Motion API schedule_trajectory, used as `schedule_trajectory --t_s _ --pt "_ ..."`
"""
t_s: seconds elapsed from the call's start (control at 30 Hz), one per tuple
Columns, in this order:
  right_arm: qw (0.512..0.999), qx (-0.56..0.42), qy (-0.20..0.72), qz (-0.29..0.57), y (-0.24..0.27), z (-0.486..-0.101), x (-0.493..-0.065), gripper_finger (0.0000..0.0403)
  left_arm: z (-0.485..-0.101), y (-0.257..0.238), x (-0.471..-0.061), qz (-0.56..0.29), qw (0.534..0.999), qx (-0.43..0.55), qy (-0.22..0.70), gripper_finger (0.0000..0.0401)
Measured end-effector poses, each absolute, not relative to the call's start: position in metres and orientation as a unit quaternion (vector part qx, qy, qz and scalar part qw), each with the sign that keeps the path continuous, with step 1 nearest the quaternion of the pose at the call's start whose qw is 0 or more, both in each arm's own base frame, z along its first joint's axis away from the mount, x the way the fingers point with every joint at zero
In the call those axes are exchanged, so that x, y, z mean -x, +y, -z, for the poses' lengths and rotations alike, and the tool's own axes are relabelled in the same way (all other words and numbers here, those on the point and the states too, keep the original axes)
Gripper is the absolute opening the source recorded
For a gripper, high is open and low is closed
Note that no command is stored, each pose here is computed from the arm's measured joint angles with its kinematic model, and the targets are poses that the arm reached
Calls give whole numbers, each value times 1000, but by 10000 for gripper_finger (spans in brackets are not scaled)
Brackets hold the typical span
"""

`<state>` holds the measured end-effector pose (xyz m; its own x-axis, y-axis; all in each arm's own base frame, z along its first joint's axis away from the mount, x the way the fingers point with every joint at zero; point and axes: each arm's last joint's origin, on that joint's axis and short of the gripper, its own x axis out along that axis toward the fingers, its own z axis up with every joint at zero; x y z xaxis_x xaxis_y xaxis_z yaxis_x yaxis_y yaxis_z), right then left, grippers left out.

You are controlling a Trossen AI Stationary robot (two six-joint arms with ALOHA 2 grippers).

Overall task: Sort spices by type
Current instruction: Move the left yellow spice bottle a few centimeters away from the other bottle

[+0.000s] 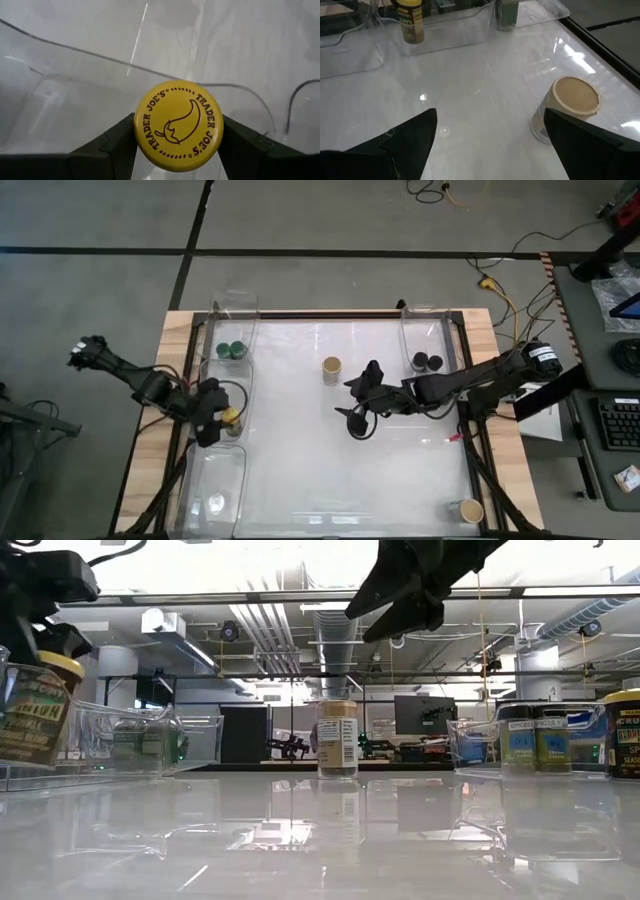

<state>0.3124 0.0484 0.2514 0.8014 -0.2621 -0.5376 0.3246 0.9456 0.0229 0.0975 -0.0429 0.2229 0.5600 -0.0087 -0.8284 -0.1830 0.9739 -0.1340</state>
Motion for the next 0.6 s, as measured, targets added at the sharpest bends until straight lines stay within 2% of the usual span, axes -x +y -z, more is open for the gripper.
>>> schedule_trajectory --t_s 0.27,0.6 --pt "947 -57 275 155 48 -251 -312 359 -212 -50 -92 -71 880 99 459 211" --pt "947 -56 275 154 48 -251 -312 359 -209 -57 -97 -59 881 86 462 211"
